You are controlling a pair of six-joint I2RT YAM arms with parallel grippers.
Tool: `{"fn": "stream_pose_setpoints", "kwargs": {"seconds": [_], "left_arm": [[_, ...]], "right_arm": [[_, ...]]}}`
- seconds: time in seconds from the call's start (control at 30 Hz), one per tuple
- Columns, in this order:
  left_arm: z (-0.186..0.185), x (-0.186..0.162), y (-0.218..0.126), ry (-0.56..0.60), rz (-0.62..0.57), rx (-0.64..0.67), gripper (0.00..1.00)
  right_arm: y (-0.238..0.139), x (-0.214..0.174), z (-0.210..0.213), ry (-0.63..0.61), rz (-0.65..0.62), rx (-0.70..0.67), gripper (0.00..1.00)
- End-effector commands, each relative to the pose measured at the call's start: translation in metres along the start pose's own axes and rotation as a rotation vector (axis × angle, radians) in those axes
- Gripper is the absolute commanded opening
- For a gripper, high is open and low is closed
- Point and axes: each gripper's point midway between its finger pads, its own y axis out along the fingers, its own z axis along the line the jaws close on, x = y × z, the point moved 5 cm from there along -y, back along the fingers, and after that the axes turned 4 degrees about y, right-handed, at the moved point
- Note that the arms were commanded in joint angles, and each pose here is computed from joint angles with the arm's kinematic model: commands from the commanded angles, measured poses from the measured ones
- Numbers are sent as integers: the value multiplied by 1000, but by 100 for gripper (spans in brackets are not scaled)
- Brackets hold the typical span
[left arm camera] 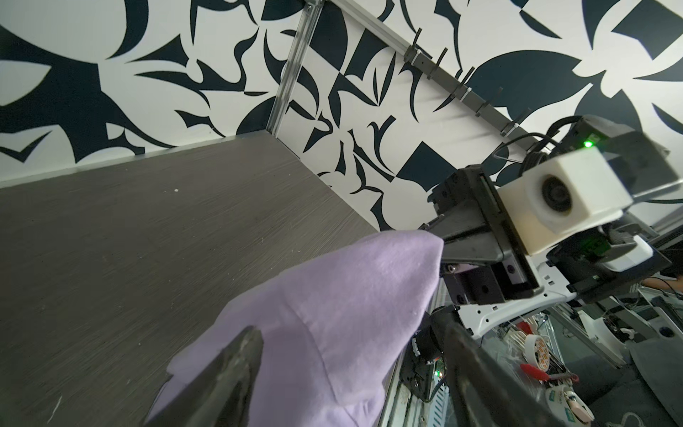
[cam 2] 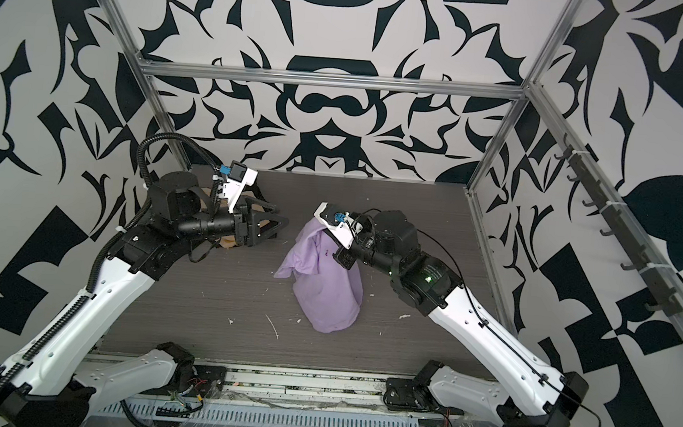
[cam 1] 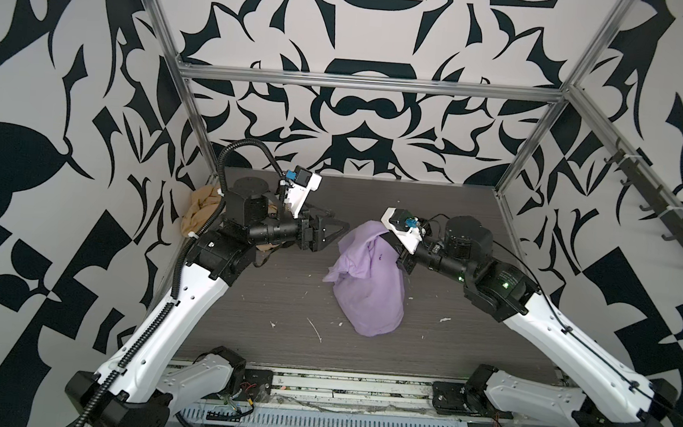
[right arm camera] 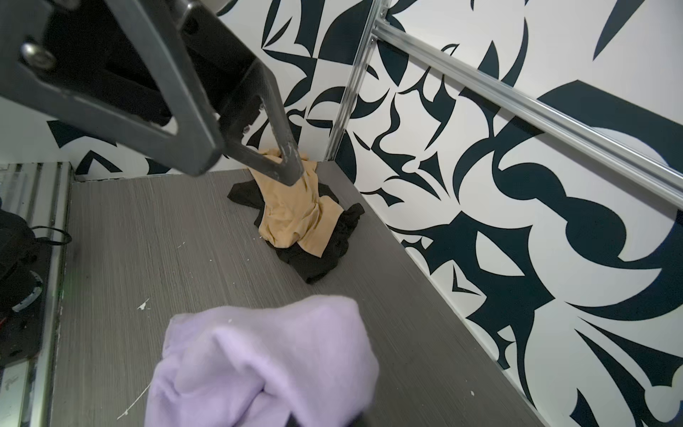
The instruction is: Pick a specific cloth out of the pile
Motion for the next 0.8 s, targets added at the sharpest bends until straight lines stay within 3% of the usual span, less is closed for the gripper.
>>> {"fn": "stream_pose_setpoints", "kwargs": {"seconds": [0.0,0.3,0.5,0.77], "left_arm": [[4,-10,3,-15,11,2,80],[26,-40,12,-108,43,54,80],[36,-52,7,-147,32,136,99],[41,-56,5,-164,46,183,100]], "right_arm": [[-18,22,-6,-8,-101,-56,0],[-25,7,-3,12,-57,-63,0],[-24,-17,2,47,-5,-62,0],[-24,-38,10,57,29,-41,0]]}}
